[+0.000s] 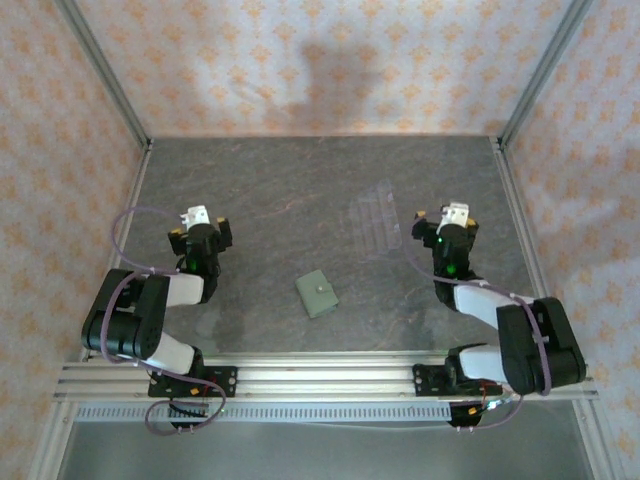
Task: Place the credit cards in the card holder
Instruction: Reset both arms
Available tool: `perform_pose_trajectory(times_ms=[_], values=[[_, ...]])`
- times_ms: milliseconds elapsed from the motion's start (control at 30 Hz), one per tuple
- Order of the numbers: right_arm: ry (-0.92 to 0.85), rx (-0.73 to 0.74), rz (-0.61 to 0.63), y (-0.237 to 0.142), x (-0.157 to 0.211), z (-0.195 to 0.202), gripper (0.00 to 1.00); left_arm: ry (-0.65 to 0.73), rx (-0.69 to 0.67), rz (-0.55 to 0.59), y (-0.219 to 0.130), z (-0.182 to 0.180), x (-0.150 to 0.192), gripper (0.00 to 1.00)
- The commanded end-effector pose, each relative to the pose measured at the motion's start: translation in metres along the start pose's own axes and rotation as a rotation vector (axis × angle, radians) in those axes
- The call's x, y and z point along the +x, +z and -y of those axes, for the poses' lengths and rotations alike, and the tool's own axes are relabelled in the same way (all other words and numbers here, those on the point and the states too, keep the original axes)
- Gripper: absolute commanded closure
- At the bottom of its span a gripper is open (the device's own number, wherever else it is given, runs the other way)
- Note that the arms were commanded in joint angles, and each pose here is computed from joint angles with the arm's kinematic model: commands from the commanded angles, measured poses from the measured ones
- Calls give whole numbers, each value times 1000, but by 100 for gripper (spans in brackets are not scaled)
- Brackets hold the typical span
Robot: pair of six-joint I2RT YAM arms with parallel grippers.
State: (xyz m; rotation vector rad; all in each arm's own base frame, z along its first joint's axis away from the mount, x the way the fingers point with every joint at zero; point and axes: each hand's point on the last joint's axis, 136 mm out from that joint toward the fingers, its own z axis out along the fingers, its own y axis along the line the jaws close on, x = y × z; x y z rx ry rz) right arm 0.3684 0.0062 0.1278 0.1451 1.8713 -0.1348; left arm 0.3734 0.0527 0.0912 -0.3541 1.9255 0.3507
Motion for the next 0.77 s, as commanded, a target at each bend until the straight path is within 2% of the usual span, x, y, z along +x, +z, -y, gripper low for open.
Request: perform_pose_trajectory(times_ms=[0,133,200,300,367,733], values=[[-20,-72,23,2,6,-7,1,2,19,22,2,5,-11,0],[69,-33,115,7,25,13,0,1,20,24,2,5,-11,0],[74,-45,162,3,20,12,0,4,19,23,2,6,-11,0],[37,-78,20,22,24,2,0,4,20,24,2,6,-12,0],[84,-94,-58,38,27,8,0,4,18,24,2,6,-12,0],[122,-81,-68,42,28,16,1,26,74,8,3,15,-10,0]])
